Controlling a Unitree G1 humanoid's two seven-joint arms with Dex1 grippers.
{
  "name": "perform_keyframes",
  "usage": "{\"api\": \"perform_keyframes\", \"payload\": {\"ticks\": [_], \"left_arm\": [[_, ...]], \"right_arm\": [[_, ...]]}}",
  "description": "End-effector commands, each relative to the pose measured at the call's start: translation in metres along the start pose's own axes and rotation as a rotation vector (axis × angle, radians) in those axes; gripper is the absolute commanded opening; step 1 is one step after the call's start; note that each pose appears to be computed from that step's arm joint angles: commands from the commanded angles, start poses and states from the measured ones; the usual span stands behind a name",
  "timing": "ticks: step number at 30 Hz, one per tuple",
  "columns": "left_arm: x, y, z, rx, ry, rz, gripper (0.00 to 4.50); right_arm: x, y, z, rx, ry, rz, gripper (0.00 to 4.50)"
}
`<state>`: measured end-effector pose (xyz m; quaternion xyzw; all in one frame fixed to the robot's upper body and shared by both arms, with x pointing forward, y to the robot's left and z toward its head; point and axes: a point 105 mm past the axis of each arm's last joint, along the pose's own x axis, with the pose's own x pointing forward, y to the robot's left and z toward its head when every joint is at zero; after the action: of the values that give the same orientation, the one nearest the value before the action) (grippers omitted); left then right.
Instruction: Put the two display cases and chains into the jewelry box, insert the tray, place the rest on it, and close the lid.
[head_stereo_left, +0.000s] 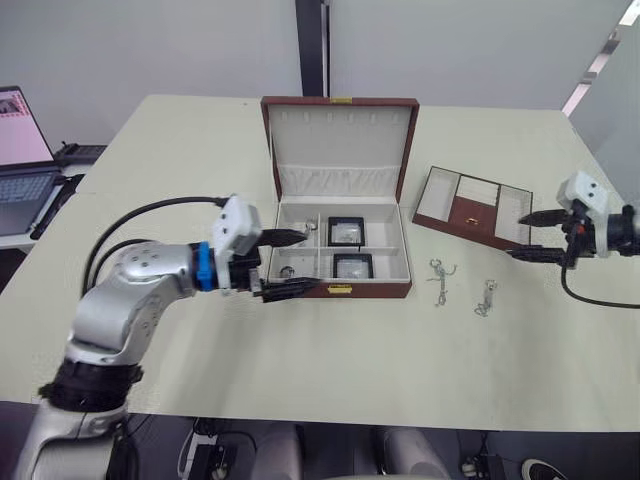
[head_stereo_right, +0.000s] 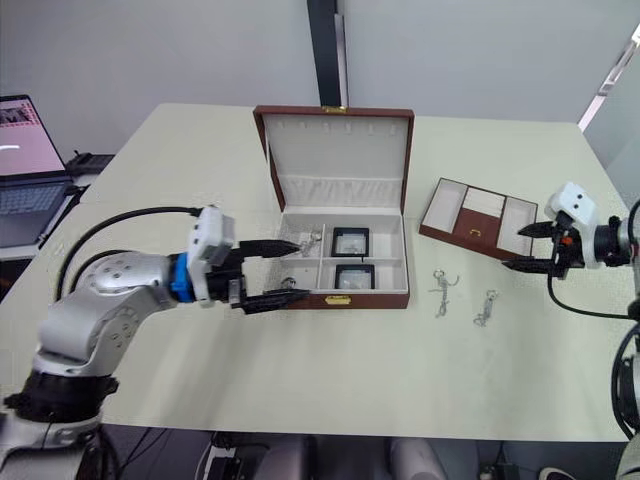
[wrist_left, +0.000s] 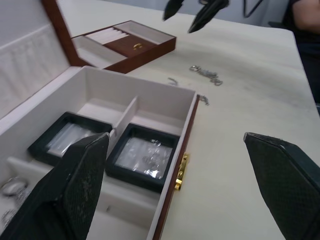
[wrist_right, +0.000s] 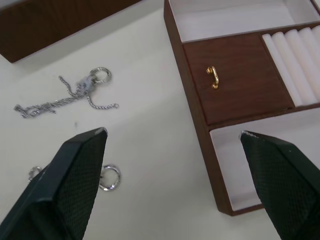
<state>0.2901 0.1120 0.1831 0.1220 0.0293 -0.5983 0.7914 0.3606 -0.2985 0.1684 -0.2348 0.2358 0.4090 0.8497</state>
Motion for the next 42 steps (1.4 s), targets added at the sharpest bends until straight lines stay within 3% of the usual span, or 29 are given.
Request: {"api": "perform_keyframes", "payload": {"ticks": [1,17,20,25,33,42], "left_arm": [[0.015,-0.005,0.01,0.061,-0.035,-0.057,4.47],[0.034,-0.013,0.013,0.16,-0.086,-0.084,4.47],[0.035,-0.014,0.013,0.166,-0.088,-0.084,4.5],[0.035,-0.016,0.014,0.167,-0.09,-0.074,4.5],[0.032,-0.015,0.015,0.162,-0.083,-0.062,4.5],[0.034,-0.013,0.016,0.158,-0.085,-0.057,4.5]], "right_arm": [[0.005,-0.009,0.0,-0.026,0.028,-0.038,4.5],[0.047,-0.013,-0.008,-0.039,0.091,-0.118,4.5],[0.05,-0.015,-0.007,-0.033,0.084,-0.138,3.89],[0.05,-0.016,-0.006,-0.03,0.081,-0.151,2.19],[0.049,-0.017,-0.007,-0.02,0.075,-0.158,0.16],[0.048,-0.015,-0.007,-0.011,0.074,-0.135,0.03]]}}
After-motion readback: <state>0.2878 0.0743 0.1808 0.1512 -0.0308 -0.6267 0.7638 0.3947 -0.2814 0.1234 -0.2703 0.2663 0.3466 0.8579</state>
